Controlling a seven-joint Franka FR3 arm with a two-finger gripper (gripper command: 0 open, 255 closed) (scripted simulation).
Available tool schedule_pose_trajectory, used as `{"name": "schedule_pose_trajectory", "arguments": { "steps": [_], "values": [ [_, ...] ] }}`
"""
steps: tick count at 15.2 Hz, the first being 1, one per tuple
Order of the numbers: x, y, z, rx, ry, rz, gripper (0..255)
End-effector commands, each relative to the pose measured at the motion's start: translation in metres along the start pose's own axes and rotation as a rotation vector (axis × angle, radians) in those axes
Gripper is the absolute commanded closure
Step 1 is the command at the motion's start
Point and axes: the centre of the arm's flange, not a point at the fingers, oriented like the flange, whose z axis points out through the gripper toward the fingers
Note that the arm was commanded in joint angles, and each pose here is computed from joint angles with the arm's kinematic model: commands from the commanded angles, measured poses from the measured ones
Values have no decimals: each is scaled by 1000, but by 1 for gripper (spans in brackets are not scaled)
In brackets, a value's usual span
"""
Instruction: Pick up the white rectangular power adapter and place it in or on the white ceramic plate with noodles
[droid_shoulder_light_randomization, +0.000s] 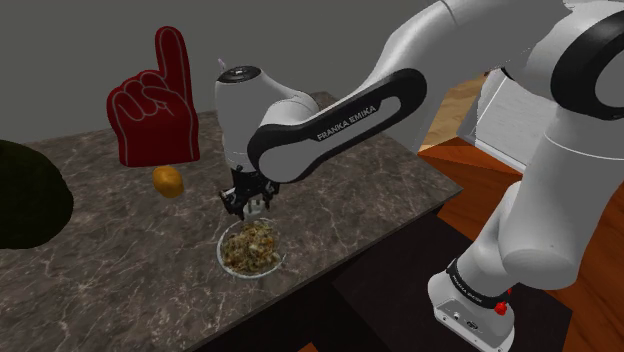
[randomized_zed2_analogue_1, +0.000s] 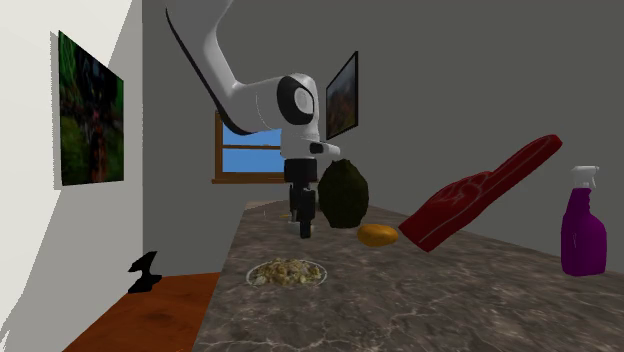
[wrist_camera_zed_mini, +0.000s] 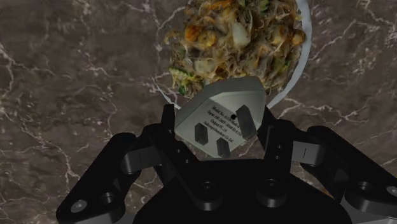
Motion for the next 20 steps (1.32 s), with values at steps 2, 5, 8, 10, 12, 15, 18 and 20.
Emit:
{"name": "schedule_pose_trajectory", "arguments": {
  "steps": [2,5,8,10,12,15,18,20],
  "values": [
    [-23,-18,4,0,0,2,255],
    [-23,-18,20,0,0,2,255],
    [-23,-18,36,0,0,2,255],
    [-23,-19,47,0,0,2,255],
    [-23,-19,53,0,0,2,255],
    [-23,-19,53,0,0,2,255],
    [-23,-19,53,0,0,2,255],
    [-23,-19,53,0,0,2,0]
  ]
}}
